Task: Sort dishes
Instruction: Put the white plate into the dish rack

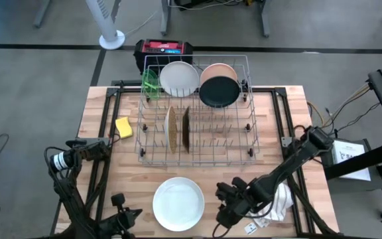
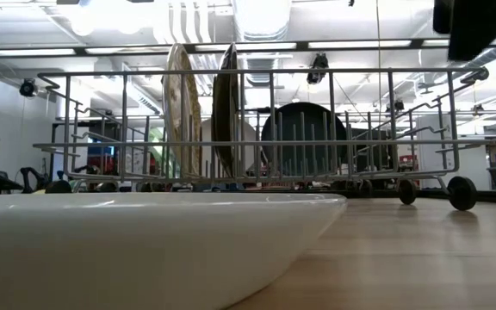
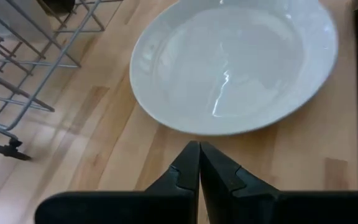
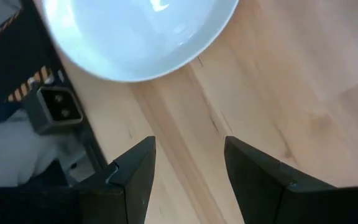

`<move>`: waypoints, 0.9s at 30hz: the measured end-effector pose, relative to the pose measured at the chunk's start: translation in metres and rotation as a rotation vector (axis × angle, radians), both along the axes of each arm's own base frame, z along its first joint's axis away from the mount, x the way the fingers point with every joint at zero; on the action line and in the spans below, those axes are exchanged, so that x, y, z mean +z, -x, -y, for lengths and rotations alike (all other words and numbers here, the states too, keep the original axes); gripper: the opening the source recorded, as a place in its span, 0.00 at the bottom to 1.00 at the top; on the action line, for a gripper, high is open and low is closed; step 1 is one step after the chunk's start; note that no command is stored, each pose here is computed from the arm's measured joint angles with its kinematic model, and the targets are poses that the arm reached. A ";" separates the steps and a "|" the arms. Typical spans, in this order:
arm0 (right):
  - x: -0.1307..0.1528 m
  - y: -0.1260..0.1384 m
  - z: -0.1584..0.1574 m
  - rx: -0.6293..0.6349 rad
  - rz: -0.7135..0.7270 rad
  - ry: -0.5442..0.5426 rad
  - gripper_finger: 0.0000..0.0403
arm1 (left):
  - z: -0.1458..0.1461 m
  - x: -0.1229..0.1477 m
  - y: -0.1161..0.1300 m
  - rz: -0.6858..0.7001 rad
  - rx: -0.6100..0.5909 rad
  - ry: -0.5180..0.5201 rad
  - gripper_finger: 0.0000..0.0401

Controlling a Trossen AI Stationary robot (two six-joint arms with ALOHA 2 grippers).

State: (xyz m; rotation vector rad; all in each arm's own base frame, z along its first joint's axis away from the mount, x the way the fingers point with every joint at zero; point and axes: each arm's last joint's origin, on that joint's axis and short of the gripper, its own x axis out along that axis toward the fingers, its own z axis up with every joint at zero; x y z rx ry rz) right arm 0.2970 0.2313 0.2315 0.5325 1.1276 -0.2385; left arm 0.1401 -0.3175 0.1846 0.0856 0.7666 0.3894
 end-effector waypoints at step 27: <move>-0.061 -0.037 -0.016 -0.373 0.260 0.087 0.45 | -0.032 -0.069 0.000 0.038 0.029 0.044 0.00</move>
